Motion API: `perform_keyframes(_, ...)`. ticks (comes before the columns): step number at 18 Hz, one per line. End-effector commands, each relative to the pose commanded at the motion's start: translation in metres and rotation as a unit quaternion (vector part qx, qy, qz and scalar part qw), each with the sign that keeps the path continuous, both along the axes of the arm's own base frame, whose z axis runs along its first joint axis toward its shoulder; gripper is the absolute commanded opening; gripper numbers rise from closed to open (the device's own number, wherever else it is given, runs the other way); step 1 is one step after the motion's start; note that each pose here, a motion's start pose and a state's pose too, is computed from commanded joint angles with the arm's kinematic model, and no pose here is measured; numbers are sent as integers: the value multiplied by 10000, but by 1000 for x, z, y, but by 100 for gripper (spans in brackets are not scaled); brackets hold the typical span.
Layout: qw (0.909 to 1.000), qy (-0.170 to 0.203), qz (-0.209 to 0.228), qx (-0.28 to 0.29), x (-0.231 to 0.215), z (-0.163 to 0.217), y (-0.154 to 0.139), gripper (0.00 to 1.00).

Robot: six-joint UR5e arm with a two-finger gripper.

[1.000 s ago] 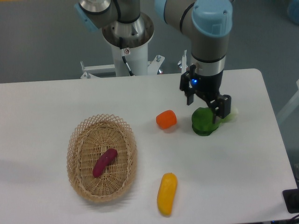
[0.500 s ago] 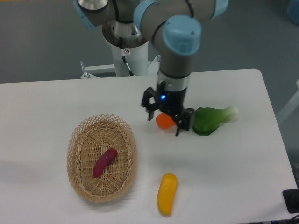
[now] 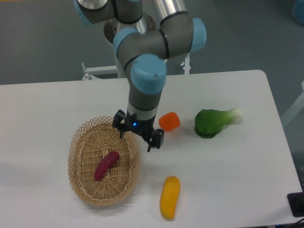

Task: Pick up the sweet potato from the basket
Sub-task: 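Lower the open gripper into the basket around the purple sweet potato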

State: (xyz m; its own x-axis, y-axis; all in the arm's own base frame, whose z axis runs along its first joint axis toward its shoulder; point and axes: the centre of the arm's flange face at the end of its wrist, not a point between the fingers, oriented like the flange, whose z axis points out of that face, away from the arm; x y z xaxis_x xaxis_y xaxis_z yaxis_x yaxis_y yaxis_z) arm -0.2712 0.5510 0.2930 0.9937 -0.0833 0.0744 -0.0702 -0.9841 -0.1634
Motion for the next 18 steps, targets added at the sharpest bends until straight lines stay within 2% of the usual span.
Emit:
perform_keyframes(5, 9996, 48, -274, 14, 27, -28, 24, 100)
perform_keyframes(8, 9994, -23, -282, -176, 49, -48, 28, 100)
perform_keyframes(11, 9987, 291, -360, -216, 66, -56, 33, 100)
perform_keyframes(18, 9986, 385, -330, -122, 70, -74, 39, 100)
